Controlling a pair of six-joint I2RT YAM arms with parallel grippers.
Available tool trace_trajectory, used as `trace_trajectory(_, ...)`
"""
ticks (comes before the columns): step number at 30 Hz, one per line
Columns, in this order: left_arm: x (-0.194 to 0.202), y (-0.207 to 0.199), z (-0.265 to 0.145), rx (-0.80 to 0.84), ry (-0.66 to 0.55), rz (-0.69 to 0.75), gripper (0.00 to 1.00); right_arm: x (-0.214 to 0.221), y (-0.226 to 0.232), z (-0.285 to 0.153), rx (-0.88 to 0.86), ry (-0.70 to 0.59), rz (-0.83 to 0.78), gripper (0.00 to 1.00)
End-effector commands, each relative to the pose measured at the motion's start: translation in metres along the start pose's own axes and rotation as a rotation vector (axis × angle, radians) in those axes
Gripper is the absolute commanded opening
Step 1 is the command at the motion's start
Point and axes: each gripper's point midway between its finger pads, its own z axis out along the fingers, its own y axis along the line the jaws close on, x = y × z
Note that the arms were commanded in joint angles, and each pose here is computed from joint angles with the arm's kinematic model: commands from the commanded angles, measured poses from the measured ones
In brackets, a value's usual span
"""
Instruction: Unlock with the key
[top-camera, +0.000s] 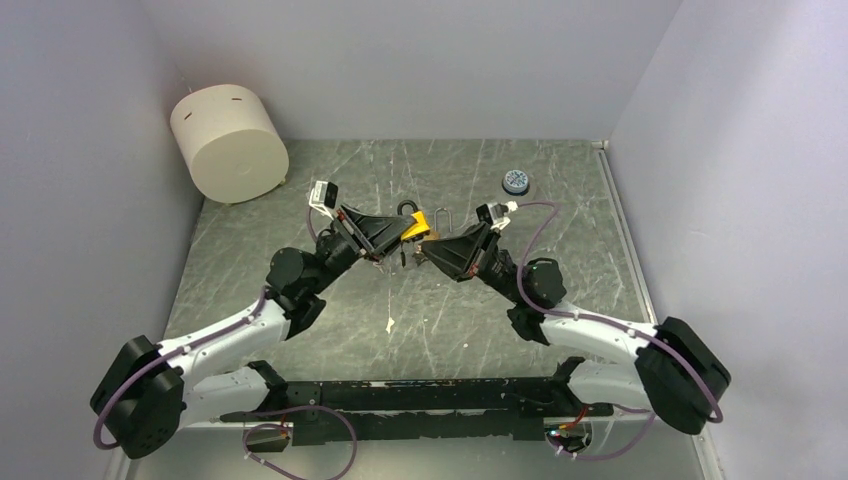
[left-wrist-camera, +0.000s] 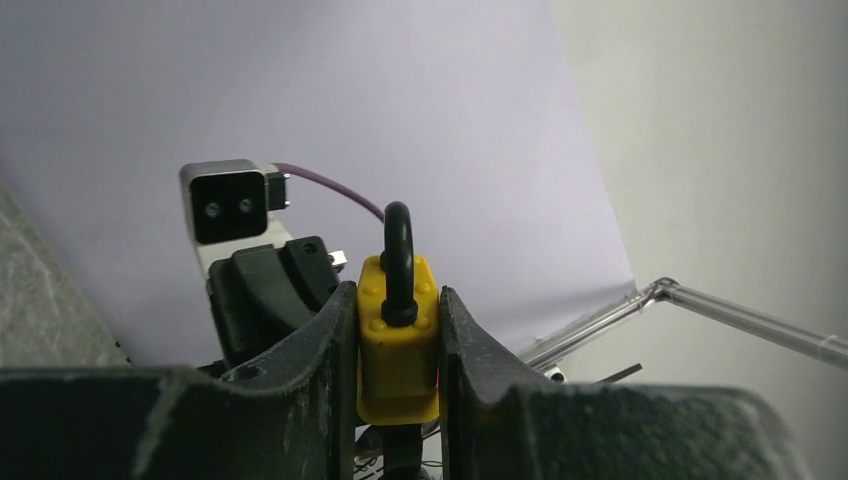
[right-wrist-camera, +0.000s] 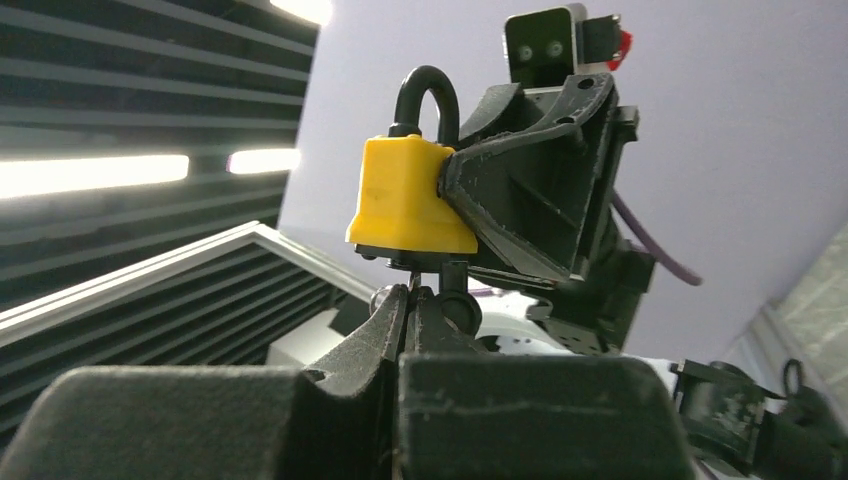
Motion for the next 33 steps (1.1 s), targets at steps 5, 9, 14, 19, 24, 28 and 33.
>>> trace_trajectory(5,0.031,-0.069,-0.005,0.284,0.155,0.023,0.03,-0.012,0.035,0.006,-0.219,-0.02,0.143,0.0)
trace_trajectory(9,0.03,-0.074,-0.006,0.301,0.15,0.04,0.03,-0.012,0.033,0.005,-0.237,-0.018,0.193,0.0)
trace_trajectory(14,0.026,-0.082,-0.005,0.34,0.123,0.032,0.02,-0.014,0.031,0.009,-0.248,-0.011,0.276,0.0)
trace_trajectory(19,0.027,-0.084,-0.005,0.325,0.13,0.068,0.03,-0.014,0.035,0.01,-0.264,-0.016,0.216,0.0)
trace_trajectory(24,0.021,-0.067,-0.007,0.22,0.076,0.203,0.03,-0.013,0.02,-0.013,-0.208,-0.066,0.133,0.37)
trace_trajectory(28,0.017,-0.055,-0.009,0.13,0.063,0.355,0.03,-0.012,0.004,-0.046,-0.149,-0.082,0.073,0.57)
trace_trajectory(33,0.024,-0.047,-0.015,0.065,0.138,0.559,0.03,-0.005,-0.017,-0.078,-0.044,-0.072,-0.025,0.65)
